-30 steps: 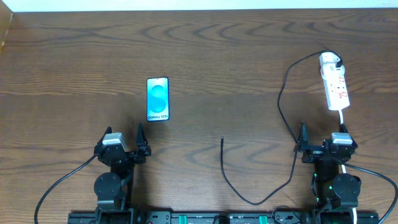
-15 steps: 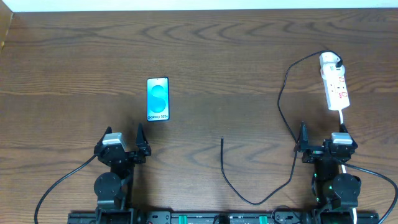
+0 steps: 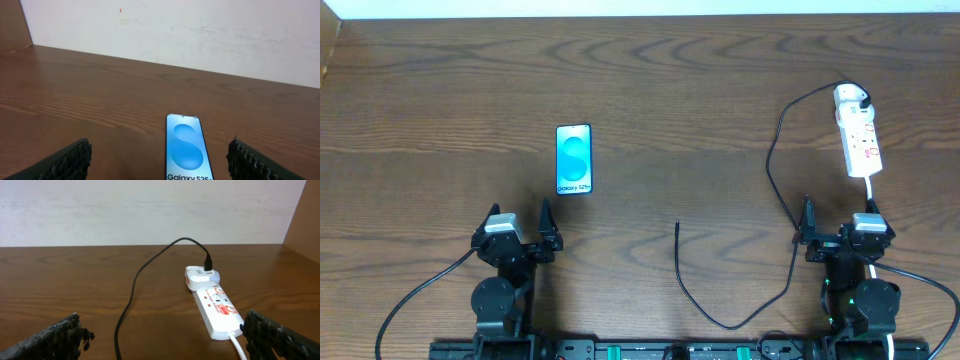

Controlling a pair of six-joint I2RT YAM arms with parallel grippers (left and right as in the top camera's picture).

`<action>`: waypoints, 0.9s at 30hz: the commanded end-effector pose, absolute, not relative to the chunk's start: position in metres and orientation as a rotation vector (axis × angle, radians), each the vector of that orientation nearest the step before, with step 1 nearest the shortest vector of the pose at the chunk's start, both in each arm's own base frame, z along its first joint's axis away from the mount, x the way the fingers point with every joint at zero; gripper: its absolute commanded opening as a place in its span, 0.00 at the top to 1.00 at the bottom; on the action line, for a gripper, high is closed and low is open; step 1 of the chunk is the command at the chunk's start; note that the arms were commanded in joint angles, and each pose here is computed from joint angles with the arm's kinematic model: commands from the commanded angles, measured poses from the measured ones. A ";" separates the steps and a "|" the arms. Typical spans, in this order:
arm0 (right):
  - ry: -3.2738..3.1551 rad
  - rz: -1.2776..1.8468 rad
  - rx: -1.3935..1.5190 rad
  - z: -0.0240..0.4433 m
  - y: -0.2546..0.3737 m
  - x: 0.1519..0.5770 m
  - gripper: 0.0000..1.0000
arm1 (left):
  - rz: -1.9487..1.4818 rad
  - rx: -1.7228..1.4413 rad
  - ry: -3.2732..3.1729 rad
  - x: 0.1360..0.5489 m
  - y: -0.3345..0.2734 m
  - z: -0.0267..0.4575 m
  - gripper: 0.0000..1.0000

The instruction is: Plug charger to phone and switch on socket

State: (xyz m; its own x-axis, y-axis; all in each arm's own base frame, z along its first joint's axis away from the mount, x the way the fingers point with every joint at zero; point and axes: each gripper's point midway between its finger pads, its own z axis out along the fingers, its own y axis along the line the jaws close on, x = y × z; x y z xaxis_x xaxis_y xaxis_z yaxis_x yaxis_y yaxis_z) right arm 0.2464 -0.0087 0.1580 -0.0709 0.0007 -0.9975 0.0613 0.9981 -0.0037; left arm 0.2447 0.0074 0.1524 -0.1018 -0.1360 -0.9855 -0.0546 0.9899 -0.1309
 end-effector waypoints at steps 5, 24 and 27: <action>1.636 -0.061 0.035 0.159 -0.008 0.246 0.01 | -0.032 -0.148 1.724 0.243 0.012 0.136 0.13; 1.636 -0.061 0.035 0.159 -0.008 0.246 0.01 | -0.041 -0.141 1.683 0.242 0.010 0.159 0.13; 1.636 -0.061 0.035 0.159 -0.008 0.246 0.01 | -0.040 -0.141 1.678 0.240 0.011 0.173 0.13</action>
State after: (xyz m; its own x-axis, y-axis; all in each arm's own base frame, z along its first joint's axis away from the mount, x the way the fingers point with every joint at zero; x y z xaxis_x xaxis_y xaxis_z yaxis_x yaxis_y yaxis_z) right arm 0.2464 -0.0087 0.1582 -0.0705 0.0007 -0.9975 0.0613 0.9981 -0.0036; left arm 0.2420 0.0075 0.1530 -0.1302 -0.1361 -0.9821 -0.0591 0.9898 -0.1294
